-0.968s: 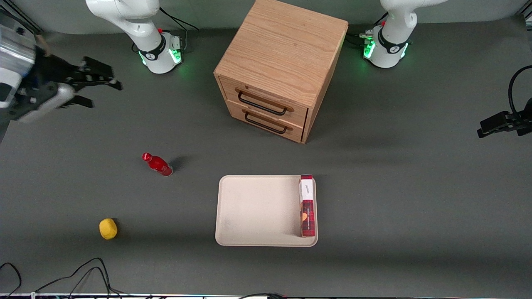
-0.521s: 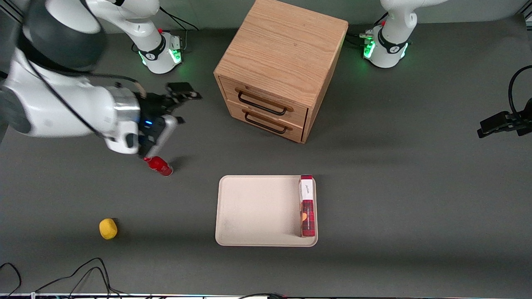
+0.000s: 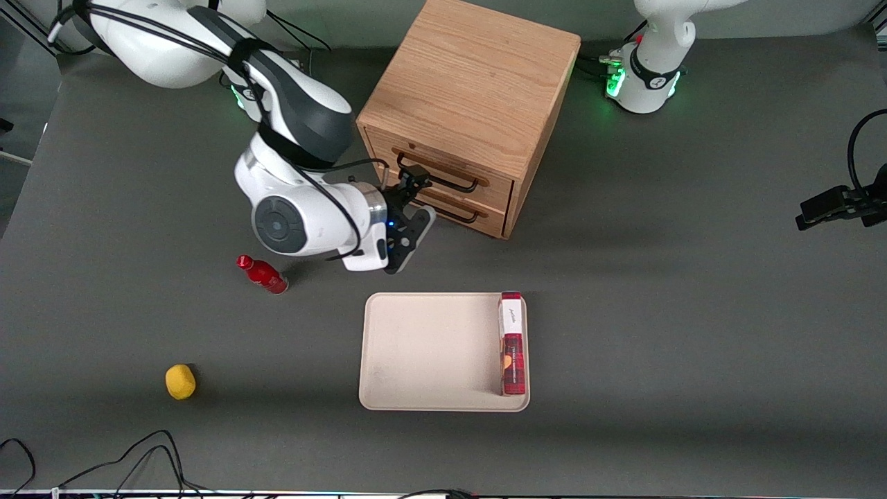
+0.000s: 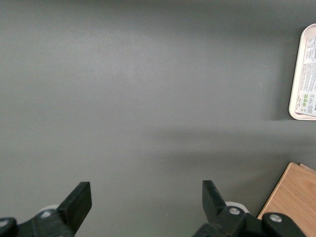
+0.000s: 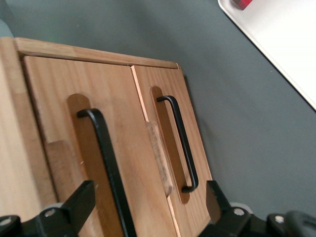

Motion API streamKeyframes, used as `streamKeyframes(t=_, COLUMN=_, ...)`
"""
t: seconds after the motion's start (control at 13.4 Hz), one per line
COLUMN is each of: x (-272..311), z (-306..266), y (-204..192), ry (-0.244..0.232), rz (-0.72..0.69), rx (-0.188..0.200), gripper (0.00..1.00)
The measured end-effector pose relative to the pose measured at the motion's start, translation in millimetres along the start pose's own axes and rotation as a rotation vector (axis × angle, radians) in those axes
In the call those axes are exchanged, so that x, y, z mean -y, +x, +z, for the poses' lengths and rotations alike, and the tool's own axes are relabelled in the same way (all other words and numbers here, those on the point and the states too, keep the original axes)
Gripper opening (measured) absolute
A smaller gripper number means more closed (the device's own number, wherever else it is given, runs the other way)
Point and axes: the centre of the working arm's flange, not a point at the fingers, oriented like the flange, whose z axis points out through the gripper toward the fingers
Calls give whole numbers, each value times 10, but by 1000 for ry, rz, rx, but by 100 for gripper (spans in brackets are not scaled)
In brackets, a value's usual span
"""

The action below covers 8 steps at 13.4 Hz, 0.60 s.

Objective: Open upper drawer

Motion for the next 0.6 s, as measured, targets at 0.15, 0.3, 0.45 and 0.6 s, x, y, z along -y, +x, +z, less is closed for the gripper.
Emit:
streamKeyframes(t=0.15, x=3, z=152, y=-12, ry=3, rz=0, rx=17, gripper=100)
streamKeyframes(t=0.3, x=59, z=254, y=-21, ry=3, rz=-11, rx=34, gripper=100)
streamKeyframes(t=0.45, x=121, z=353, y=-25, ry=4, rz=-21, rx=42, gripper=100)
streamKeyframes(t=0.6, x=168, z=450, y=-42, ry=0, rz=-27, rx=47, gripper=100)
